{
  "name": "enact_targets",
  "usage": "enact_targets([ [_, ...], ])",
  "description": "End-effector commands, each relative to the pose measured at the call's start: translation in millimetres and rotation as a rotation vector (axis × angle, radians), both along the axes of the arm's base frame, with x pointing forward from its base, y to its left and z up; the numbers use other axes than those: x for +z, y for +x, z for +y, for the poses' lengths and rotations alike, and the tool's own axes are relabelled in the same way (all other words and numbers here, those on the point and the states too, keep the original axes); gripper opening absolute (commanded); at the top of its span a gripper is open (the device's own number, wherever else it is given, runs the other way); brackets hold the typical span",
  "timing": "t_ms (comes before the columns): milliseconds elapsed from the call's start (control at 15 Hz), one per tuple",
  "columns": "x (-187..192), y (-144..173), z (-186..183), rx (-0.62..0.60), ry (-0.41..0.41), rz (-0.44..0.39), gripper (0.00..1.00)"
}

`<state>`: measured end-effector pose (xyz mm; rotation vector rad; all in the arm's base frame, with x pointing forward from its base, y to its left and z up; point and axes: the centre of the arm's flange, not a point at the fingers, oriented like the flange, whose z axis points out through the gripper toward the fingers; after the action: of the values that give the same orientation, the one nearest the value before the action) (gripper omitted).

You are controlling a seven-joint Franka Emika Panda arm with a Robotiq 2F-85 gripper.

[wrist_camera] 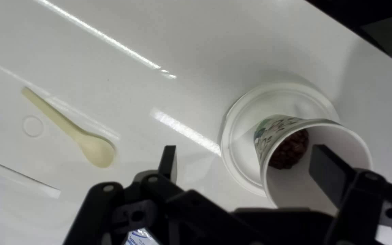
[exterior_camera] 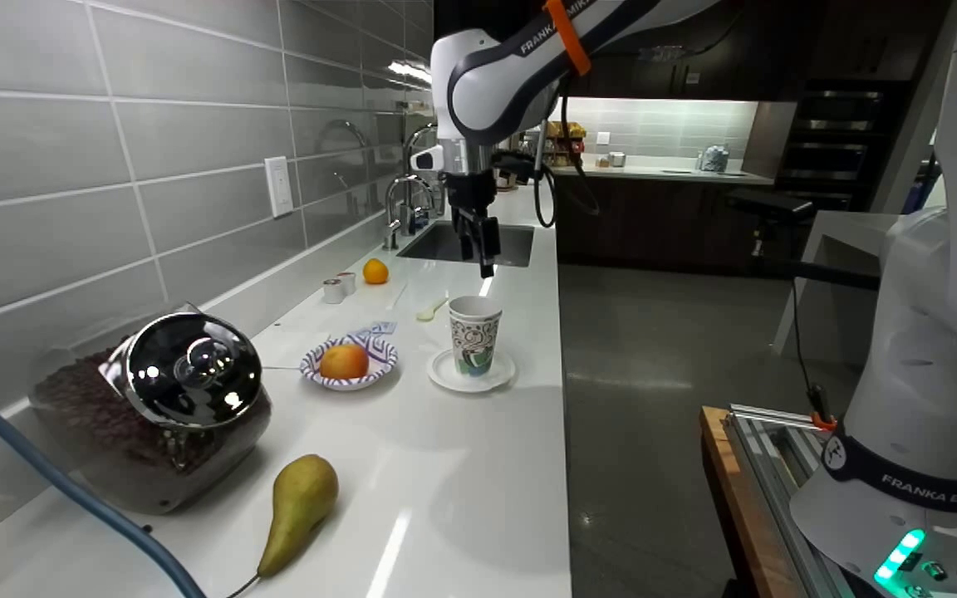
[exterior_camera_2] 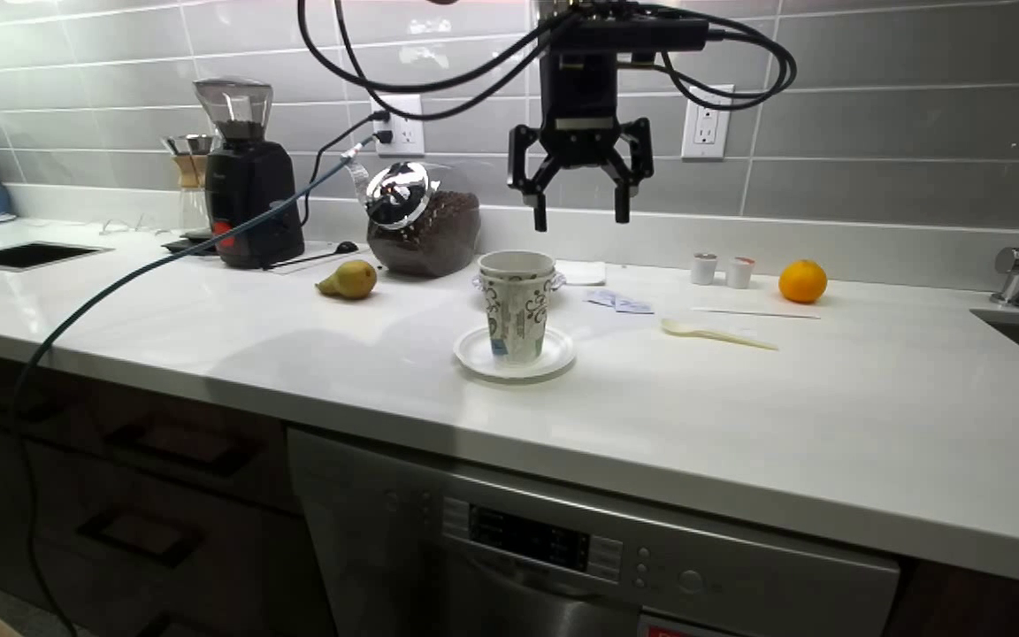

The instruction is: Pour the beans in the cup onto the plate

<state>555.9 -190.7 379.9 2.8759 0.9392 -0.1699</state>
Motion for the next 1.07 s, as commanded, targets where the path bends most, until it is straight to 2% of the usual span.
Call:
enact_targets([
  [0,-29,12,13,0.110,-0.041,-0.036,1.00],
  [267,-48,21,25,0.196,-0.005,-0.083,1.00],
  [400,-51,21,28,0.222,0.044,-0.096,1.00],
  [467,-48,23,32,0.181,-0.001,-0.072,1.00],
  [733,-47,23,31,0.197,0.040,-0.072,1.00],
  [933,-45,24,31,0.198,0.038,-0.046,1.00],
  [1000,-46,23,31,0.200,0.043,-0.039,0.97],
])
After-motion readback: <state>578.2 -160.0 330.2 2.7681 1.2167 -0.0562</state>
